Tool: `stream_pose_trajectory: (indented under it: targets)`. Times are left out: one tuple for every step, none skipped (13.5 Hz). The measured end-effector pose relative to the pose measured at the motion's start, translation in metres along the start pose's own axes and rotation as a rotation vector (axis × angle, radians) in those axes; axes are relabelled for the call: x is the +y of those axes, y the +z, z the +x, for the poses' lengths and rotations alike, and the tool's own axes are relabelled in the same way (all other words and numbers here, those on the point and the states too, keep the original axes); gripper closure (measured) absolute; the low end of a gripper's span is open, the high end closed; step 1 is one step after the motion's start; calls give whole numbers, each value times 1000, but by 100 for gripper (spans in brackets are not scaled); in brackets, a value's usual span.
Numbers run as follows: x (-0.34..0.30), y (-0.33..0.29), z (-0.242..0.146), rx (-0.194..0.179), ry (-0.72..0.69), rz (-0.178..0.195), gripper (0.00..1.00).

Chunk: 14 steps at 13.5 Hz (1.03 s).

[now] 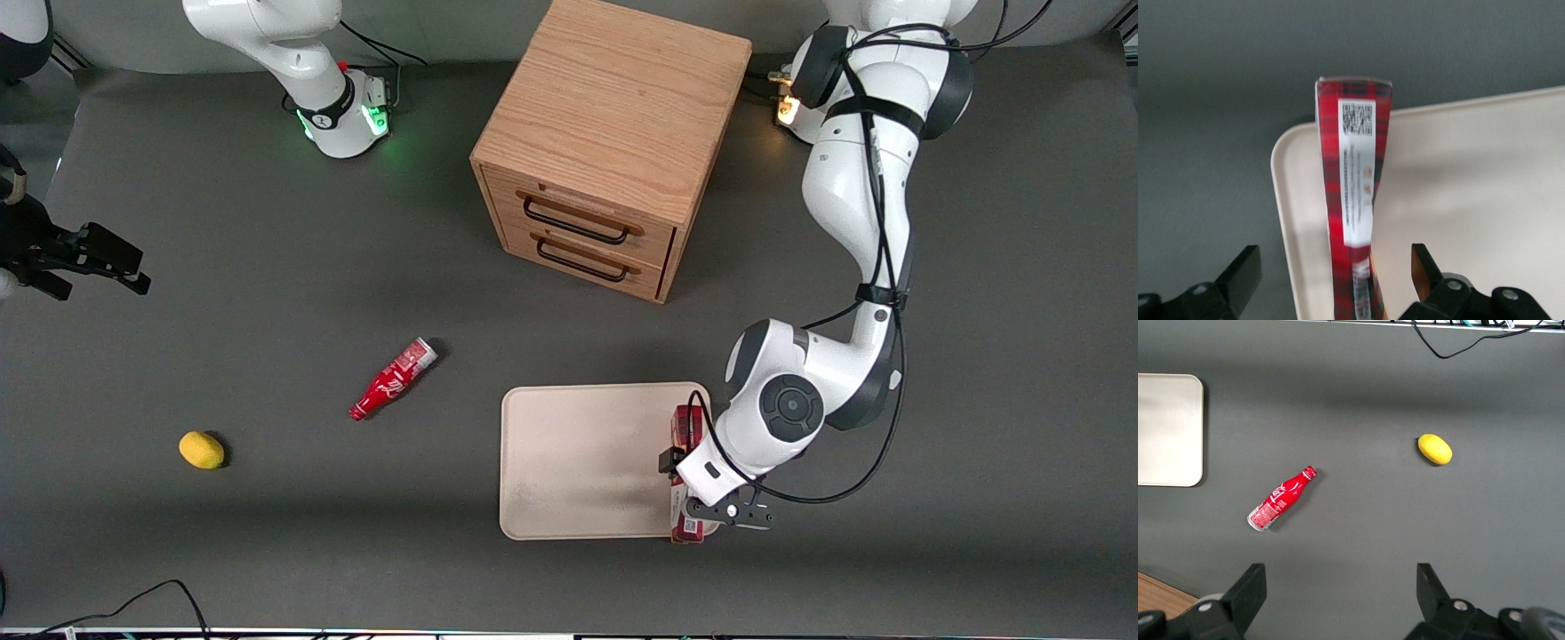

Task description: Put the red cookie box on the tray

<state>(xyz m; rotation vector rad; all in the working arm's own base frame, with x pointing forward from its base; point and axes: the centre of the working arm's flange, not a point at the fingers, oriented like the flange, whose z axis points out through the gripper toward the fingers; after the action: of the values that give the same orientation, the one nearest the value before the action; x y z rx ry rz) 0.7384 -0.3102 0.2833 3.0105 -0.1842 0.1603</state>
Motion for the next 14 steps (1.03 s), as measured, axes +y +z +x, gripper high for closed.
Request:
stream_pose_trajectory:
  targets:
    - [1, -18, -1, -28, 2, 7, 0]
    - [1, -40, -3, -55, 3, 14, 0]
    - [0, -64, -6, -77, 4, 23, 0]
    - [-1, -91, -9, -94, 7, 35, 0]
    - [-5, -118, -13, -111, 11, 56, 0]
    - [-13, -148, -18, -126, 9, 80, 0]
    - [-24, -176, -22, -134, 12, 96, 0]
    - [-39, -200, -27, -131, 22, 103, 0]
    - [-58, -221, -36, -132, 25, 106, 0]
    - [-78, -237, -47, -141, 19, 109, 0]
    - [-98, -252, -62, -152, 10, 116, 0]
    - [-112, -266, -79, -162, 4, 131, 0]
    - [-120, -276, -95, -170, -1, 149, 0]
    - [-129, -286, -110, -176, -12, 160, 0]
